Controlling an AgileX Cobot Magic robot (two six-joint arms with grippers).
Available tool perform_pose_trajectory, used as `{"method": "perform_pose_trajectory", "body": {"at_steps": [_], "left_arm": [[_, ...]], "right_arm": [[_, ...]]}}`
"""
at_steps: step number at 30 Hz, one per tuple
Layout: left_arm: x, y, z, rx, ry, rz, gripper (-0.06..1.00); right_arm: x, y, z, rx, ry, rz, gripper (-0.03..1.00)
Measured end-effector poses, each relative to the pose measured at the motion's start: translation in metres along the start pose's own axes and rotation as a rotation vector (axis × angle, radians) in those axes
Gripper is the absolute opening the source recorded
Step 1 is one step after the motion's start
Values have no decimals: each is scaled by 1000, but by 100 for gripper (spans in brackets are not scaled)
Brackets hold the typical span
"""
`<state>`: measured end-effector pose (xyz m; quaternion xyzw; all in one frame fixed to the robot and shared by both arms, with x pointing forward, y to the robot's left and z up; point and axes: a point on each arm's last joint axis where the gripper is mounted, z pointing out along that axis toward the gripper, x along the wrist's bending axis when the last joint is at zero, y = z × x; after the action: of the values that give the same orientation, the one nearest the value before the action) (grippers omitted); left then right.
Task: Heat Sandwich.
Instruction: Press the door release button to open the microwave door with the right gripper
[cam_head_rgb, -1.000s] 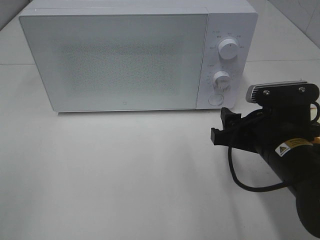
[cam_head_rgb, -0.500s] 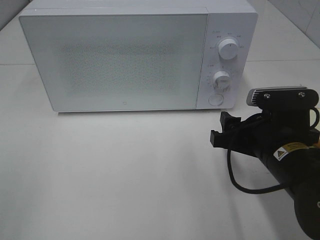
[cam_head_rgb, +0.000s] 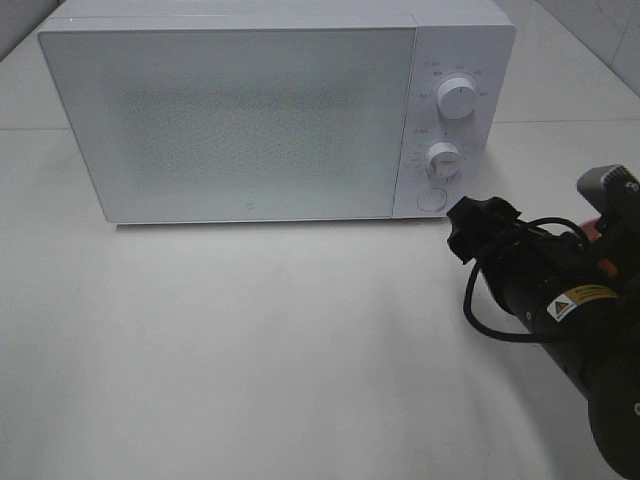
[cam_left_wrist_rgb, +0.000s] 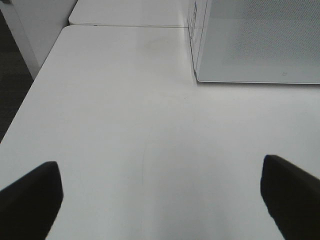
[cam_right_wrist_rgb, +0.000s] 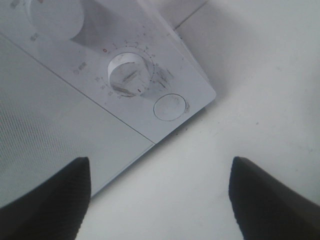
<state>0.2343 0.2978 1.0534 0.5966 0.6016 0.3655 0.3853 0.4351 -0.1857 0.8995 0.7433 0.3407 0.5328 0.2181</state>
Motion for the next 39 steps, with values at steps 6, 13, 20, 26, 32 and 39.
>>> {"method": "perform_pose_trajectory", "body": {"at_steps": [6, 13, 20, 26, 32, 39], "left_arm": [[0, 0, 0, 0, 0, 0, 99], [0, 0, 0, 0, 0, 0, 99], [0, 0, 0, 0, 0, 0, 99], [0, 0, 0, 0, 0, 0, 99], [0, 0, 0, 0, 0, 0, 99], [0, 0, 0, 0, 0, 0, 99]], "right_arm": [[0, 0, 0, 0, 0, 376, 75], [0, 0, 0, 0, 0, 685, 68], [0, 0, 0, 3, -5, 830, 38], [-2, -3, 0, 20, -32, 843, 6], [-2, -3, 0, 21, -34, 843, 2], [-4, -5, 1, 40, -66, 844, 2]]}}
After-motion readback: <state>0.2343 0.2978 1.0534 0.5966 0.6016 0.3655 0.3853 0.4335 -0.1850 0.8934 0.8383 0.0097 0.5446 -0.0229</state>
